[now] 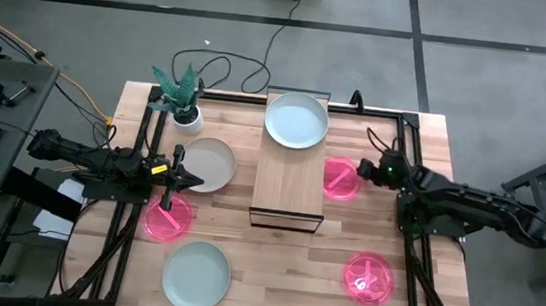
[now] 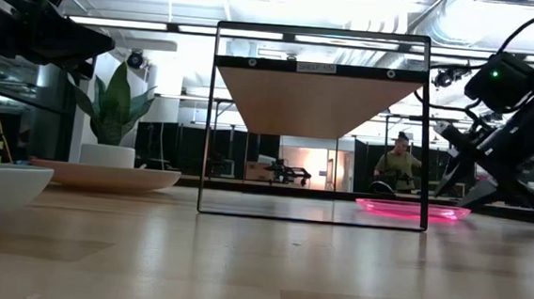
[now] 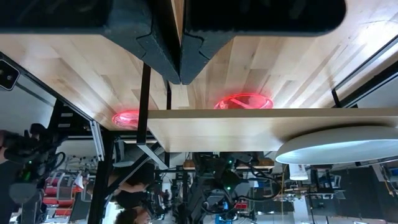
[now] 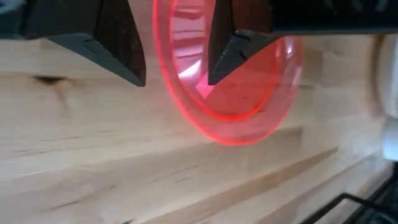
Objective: Place and stack plates onto a shelf
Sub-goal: Put the top pink plate on the shelf
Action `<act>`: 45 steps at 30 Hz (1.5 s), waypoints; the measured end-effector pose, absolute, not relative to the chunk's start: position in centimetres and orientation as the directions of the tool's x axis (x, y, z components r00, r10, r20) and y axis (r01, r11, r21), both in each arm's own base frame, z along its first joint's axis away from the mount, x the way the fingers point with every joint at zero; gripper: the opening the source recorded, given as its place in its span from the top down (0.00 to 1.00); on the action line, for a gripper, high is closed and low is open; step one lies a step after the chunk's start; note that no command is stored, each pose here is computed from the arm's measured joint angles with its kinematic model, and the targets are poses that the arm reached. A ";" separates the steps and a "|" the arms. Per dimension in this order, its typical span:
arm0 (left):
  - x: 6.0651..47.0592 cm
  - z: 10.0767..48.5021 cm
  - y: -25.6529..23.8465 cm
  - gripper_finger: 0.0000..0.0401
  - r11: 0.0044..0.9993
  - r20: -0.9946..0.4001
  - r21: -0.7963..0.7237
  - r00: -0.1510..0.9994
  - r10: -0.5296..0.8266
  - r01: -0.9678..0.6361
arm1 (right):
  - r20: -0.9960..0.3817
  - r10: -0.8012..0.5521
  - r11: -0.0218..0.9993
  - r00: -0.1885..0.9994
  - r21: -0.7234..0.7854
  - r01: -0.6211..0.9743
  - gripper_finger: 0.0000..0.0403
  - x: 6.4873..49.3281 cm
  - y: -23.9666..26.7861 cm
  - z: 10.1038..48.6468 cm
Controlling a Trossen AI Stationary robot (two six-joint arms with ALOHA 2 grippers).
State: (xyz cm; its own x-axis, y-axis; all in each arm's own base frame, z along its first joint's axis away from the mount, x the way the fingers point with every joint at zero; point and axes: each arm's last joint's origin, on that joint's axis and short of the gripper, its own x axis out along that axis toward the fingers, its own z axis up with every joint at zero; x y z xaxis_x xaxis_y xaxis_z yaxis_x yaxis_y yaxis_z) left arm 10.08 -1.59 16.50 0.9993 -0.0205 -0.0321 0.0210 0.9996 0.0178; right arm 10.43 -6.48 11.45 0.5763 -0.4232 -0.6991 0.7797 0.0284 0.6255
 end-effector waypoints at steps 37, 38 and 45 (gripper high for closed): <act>10.1 16.5 -1.6 1.00 1.000 -0.033 0.018 0.999 -0.020 0.021 | -0.591 -0.478 -0.196 0.650 0.793 0.577 1.00 12.0 -6.5 11.4; 10.1 16.5 -1.6 1.00 1.000 -0.033 0.018 0.999 -0.020 0.021 | -0.576 -0.483 -0.193 0.659 0.805 0.561 1.00 12.0 -6.6 11.6; 10.1 16.5 -1.6 1.00 1.000 -0.032 0.018 0.999 -0.020 0.021 | -0.484 -0.541 -0.170 0.688 0.864 0.474 1.00 11.3 -7.1 13.0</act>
State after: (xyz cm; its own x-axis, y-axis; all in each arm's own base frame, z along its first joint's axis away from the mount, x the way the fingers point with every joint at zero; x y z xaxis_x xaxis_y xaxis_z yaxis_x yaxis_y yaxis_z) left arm 10.08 -1.59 16.48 0.9993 -0.0201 -0.0324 0.0207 0.9996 0.0178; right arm 11.30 -7.14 12.95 0.6878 -0.5410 -0.4840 0.4739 -0.1704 0.8639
